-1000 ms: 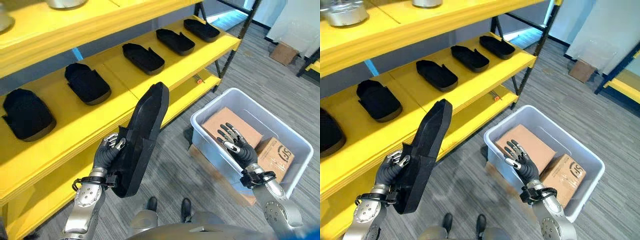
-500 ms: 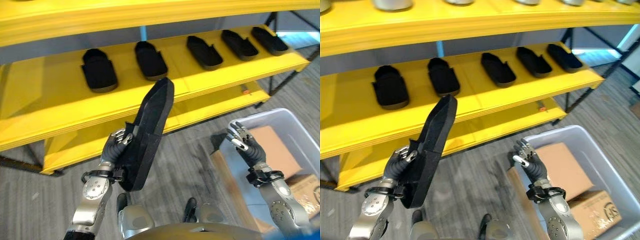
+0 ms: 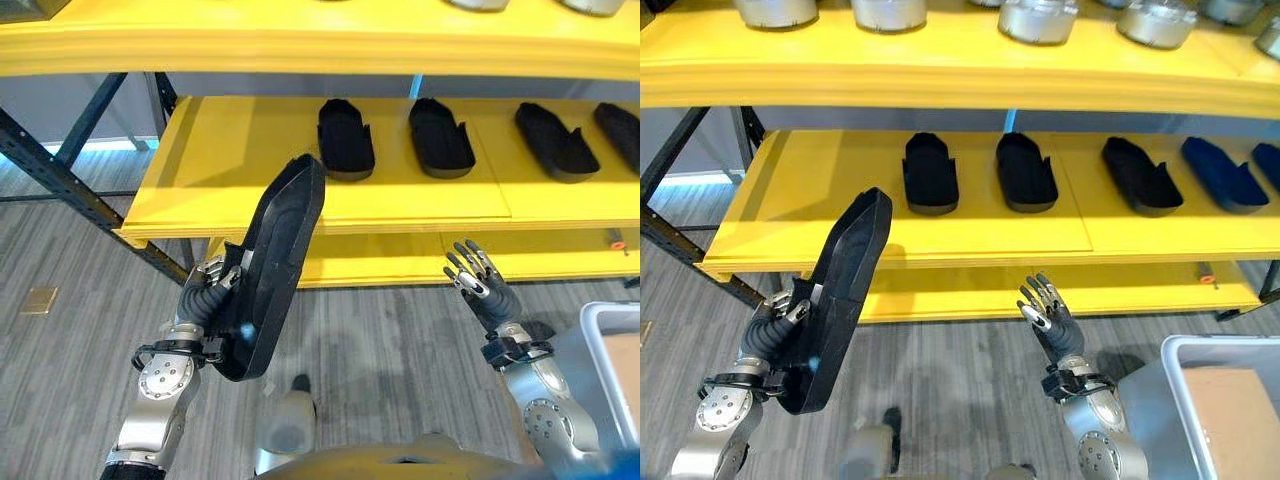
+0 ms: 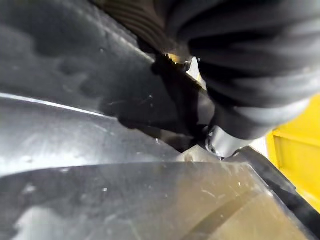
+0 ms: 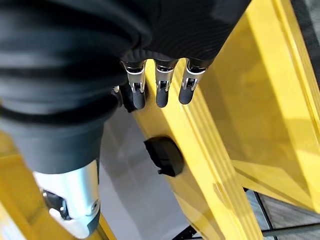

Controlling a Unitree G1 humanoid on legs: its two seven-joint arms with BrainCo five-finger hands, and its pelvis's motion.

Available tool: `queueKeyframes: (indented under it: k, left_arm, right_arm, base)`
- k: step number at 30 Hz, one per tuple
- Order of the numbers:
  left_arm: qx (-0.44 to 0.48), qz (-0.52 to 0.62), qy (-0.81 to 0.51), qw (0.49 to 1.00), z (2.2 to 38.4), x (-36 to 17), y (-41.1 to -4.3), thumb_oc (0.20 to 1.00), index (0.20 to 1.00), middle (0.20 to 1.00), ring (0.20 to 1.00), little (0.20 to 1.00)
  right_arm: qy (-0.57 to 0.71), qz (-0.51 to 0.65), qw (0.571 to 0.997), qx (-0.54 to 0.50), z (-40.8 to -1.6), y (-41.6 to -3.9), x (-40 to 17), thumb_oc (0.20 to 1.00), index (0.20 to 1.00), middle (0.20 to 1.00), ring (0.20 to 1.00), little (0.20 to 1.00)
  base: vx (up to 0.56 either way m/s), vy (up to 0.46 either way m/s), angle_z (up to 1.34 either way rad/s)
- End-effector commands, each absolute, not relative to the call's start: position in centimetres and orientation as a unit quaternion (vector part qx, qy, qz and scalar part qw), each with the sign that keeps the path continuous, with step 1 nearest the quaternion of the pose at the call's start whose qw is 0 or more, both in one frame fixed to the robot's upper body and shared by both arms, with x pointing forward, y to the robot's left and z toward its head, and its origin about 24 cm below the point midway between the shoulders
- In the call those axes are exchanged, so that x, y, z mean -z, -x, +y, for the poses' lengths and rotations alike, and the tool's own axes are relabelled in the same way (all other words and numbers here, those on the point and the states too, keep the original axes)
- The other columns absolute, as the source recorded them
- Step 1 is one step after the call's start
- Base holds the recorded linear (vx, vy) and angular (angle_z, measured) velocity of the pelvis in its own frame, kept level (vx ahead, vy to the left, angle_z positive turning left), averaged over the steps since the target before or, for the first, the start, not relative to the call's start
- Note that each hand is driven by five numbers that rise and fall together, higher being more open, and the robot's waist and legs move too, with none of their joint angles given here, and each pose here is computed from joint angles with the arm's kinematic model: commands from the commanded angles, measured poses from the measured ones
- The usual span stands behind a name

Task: Move parts from the plastic box to the shelf.

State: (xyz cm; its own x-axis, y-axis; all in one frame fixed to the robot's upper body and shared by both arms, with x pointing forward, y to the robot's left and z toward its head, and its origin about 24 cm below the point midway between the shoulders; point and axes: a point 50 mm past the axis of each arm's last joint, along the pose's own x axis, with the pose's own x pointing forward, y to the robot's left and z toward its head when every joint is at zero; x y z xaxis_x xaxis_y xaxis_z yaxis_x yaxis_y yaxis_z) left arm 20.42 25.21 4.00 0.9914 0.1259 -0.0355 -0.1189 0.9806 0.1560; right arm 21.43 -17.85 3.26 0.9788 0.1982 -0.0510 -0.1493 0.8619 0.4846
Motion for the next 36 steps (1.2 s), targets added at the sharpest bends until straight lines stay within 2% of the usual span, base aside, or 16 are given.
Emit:
queueKeyframes:
  k: [1,8,24,30,36]
  left_arm:
    - [-0.068,-0.082,-0.082,0.991,25.3,-7.7,-20.9,0.2,0.2,0.2,0.2,0.2]
    - [-0.057,-0.061,-0.065,0.994,24.7,-6.7,-20.3,0.2,0.2,0.2,0.2,0.2]
    - [-0.011,-0.044,-0.013,0.999,22.2,-5.4,-20.8,0.2,0.2,0.2,0.2,0.2]
    - [-0.025,-0.046,-0.013,0.999,22.7,-5.6,-20.6,0.2,0.2,0.2,0.2,0.2]
    - [-0.05,-0.049,-0.02,0.997,23.4,-5.8,-20.4,0.2,0.2,0.2,0.2,0.2]
  right_arm:
    - [-0.231,0.011,0.965,-0.126,-17.6,-21.8,-4.7,1.0,1.0,1.0,1.0,1.0]
    - [-0.217,0.021,0.967,-0.133,-18.1,-21.4,-4.5,1.0,1.0,1.0,1.0,1.0]
    - [-0.204,0.016,0.974,-0.092,-20.4,-20.4,-4.7,1.0,1.0,1.0,1.0,1.0]
    - [-0.194,0.019,0.977,-0.092,-20.7,-20.4,-4.8,1.0,1.0,1.0,1.0,1.0]
    - [-0.189,0.013,0.978,-0.084,-20.8,-21.1,-5.0,1.0,1.0,1.0,1.0,1.0]
  base:
    - [0.13,0.251,-0.26]
    - [0.13,0.087,-0.29]
    - [0.16,-0.089,0.33]
    - [0.03,-0.042,0.1]
    - [0.11,0.182,0.06]
